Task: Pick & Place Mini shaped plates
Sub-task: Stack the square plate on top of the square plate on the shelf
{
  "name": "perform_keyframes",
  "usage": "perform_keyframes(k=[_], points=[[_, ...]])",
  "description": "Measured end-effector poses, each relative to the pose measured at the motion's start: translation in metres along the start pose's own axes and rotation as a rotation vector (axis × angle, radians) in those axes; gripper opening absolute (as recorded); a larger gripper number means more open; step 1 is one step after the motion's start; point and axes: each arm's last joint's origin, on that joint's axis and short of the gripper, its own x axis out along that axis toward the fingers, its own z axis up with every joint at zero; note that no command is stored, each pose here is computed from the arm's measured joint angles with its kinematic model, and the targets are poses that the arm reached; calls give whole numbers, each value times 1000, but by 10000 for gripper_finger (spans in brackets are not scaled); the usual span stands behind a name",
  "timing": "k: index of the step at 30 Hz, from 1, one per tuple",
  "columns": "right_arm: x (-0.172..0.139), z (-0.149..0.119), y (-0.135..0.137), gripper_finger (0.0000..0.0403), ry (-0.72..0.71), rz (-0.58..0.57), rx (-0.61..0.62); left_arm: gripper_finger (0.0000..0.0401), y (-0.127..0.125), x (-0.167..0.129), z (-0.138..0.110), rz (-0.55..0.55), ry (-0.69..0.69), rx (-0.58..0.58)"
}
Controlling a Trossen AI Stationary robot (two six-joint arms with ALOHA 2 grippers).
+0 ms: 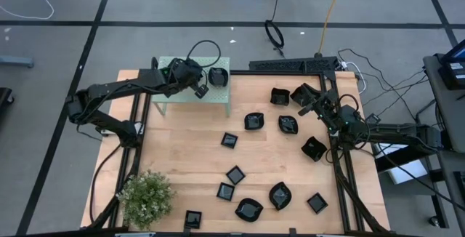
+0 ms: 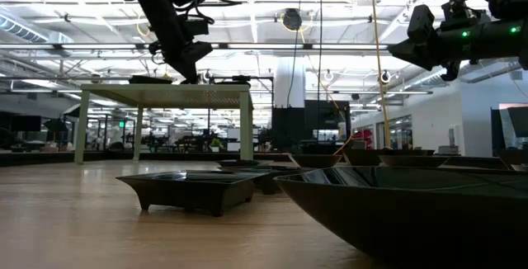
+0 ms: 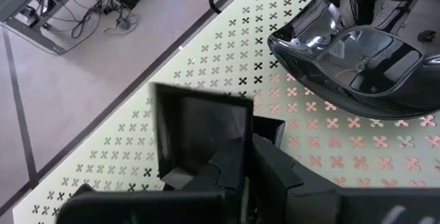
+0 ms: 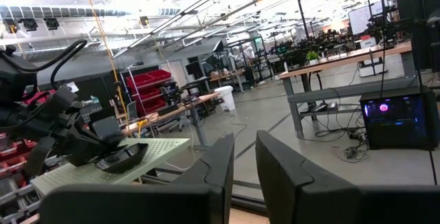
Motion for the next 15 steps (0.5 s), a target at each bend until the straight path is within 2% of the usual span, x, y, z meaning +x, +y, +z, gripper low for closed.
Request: perform_keyframes(k=[6, 15], points=[[0, 0, 0, 52, 0, 0, 0, 83, 0, 0, 0, 6, 0, 38], [0, 0, 0, 52, 0, 0, 0, 108, -4, -2, 0, -5, -9, 50]])
